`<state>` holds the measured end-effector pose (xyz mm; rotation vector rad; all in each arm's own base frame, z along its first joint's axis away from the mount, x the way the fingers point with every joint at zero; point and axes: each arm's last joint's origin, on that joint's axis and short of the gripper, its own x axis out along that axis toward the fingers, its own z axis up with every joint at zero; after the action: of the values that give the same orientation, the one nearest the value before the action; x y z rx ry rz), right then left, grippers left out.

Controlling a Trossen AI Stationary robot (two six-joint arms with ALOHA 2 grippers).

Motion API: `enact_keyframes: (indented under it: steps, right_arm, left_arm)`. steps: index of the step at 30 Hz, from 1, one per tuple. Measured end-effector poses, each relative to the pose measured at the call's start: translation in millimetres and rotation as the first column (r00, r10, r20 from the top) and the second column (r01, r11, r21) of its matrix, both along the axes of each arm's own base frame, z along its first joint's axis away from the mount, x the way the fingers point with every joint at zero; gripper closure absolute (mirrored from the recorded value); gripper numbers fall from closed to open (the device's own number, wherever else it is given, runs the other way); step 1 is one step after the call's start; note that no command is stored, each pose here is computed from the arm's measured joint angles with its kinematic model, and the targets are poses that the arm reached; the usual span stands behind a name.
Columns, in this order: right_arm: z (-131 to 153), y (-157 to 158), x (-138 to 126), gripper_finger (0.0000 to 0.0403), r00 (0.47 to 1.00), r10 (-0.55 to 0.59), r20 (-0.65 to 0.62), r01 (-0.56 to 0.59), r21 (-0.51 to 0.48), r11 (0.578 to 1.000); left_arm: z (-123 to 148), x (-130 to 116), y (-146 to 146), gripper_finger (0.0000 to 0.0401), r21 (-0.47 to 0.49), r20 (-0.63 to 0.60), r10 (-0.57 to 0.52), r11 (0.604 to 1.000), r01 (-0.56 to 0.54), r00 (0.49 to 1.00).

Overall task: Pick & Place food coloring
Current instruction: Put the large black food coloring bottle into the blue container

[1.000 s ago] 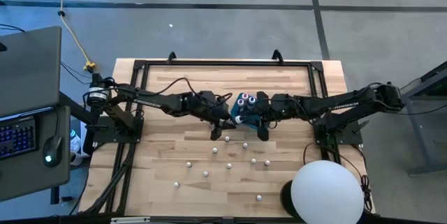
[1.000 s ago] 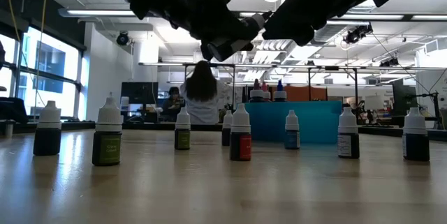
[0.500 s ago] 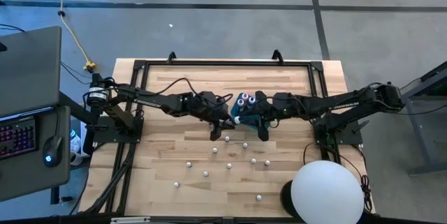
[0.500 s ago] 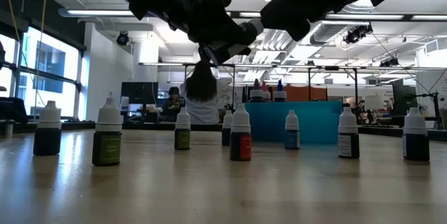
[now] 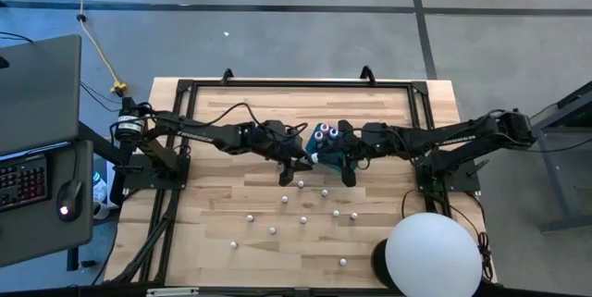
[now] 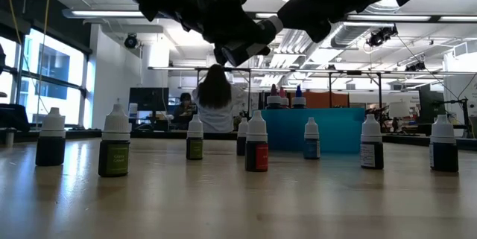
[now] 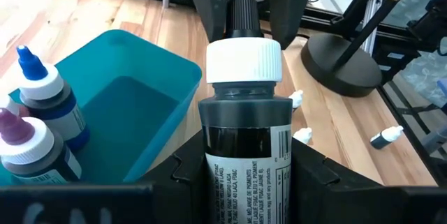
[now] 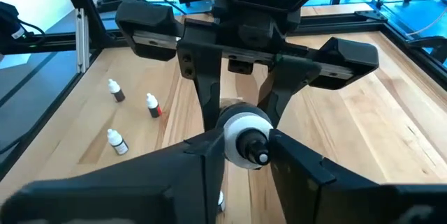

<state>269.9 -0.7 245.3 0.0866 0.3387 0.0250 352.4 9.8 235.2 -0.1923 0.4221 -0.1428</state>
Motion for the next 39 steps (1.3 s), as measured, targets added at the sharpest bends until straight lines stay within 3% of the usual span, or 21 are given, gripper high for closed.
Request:
enact_keyframes:
  steps: [9,16,23,33,39]
  right_arm:
    - [-0.1,-4.9,-0.4,0.0349,1.000,0.016,-0.003,-0.016,0.013,1.000]
    - [-0.3,-9.6,-0.7,0.0354,0.999,0.034,-0.004,-0.034,0.028,0.999]
    - [-0.7,-9.8,-0.9,0.0354,1.000,0.026,-0.011,-0.026,0.039,0.999]
    - [-7.6,-10.0,-2.8,0.0355,0.997,0.012,-0.075,-0.008,0.045,0.999]
    - [-13.8,-13.3,-5.8,0.0355,0.984,-0.099,-0.147,0.100,-0.006,0.995]
  left_arm:
    - [0.2,0.3,-0.2,0.0277,0.000,0.007,-0.002,1.000,0.002,1.000]
    - [0.4,0.5,0.1,0.0277,0.008,0.010,0.000,1.000,0.000,1.000]
    - [0.5,0.8,0.5,0.0275,0.105,0.029,-0.024,0.994,0.020,0.999]
    - [4.6,2.1,1.6,0.0189,0.156,0.066,0.014,0.988,-0.024,0.998]
    - [5.8,0.5,2.1,0.0163,0.152,0.058,0.020,0.988,-0.029,0.998]
